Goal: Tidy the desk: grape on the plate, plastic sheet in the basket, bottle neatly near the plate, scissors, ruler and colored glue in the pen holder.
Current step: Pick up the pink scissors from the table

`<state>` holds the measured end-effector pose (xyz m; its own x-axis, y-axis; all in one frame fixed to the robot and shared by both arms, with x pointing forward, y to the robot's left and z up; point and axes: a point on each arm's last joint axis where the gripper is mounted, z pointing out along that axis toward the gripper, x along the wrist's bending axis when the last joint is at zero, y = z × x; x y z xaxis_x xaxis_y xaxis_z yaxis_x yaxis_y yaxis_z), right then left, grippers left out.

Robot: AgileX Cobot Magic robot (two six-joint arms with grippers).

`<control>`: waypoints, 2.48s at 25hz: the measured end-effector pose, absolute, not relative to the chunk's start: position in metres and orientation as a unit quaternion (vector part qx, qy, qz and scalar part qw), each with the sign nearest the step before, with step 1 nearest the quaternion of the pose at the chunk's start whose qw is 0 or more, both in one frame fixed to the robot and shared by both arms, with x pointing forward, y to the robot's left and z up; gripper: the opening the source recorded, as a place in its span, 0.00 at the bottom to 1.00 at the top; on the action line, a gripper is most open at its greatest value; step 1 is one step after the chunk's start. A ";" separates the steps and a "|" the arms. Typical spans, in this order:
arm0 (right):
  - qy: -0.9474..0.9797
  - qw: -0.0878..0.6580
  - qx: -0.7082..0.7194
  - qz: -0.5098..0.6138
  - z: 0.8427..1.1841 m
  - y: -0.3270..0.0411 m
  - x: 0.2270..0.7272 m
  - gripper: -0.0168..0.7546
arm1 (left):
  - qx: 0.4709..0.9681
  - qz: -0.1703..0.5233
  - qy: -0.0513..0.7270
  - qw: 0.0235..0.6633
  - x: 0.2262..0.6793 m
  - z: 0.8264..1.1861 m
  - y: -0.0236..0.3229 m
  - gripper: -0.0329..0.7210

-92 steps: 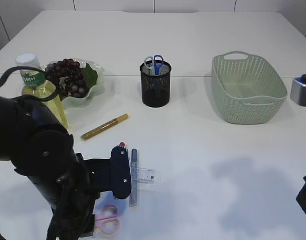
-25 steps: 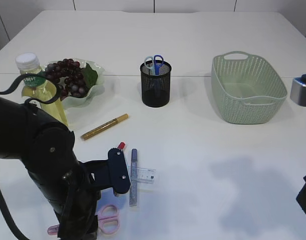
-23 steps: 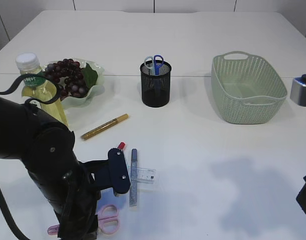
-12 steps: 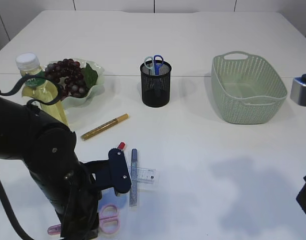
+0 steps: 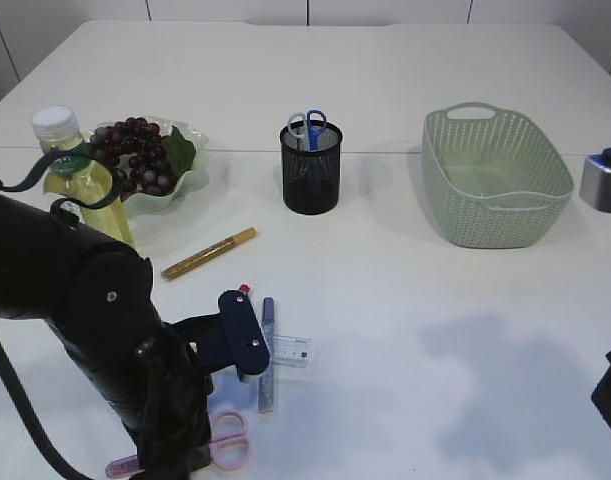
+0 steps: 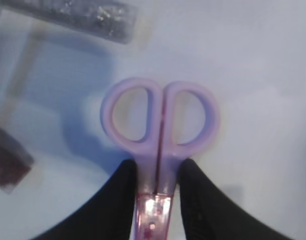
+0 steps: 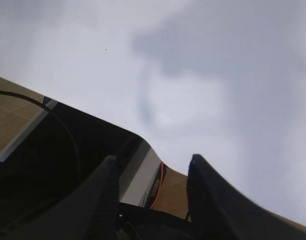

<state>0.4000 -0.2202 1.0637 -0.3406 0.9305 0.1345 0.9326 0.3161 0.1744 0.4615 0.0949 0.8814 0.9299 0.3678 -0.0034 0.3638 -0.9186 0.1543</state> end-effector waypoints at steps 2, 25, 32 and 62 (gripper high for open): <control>-0.811 0.005 -0.574 -0.111 1.064 -0.220 0.400 0.49 | 0.975 0.007 0.203 0.086 0.461 0.882 0.093 0.34; -0.811 0.005 -0.574 -0.111 1.064 -0.220 0.400 0.49 | 0.967 -0.011 0.236 0.097 0.459 0.882 0.090 0.28; -0.811 0.005 -0.574 -0.111 1.064 -0.220 0.400 0.49 | 0.971 -0.014 0.224 0.083 0.459 0.879 0.091 0.34; -0.811 0.005 -0.574 -0.111 1.064 -0.220 0.400 0.49 | 0.981 0.005 0.187 0.059 0.459 0.877 0.098 0.45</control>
<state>0.4000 -0.2202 1.0637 -0.3406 0.9305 0.1345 0.9326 0.3161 0.1744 0.4594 0.0978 0.8770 0.9302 0.3669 -0.0123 0.3657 -0.9233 0.1174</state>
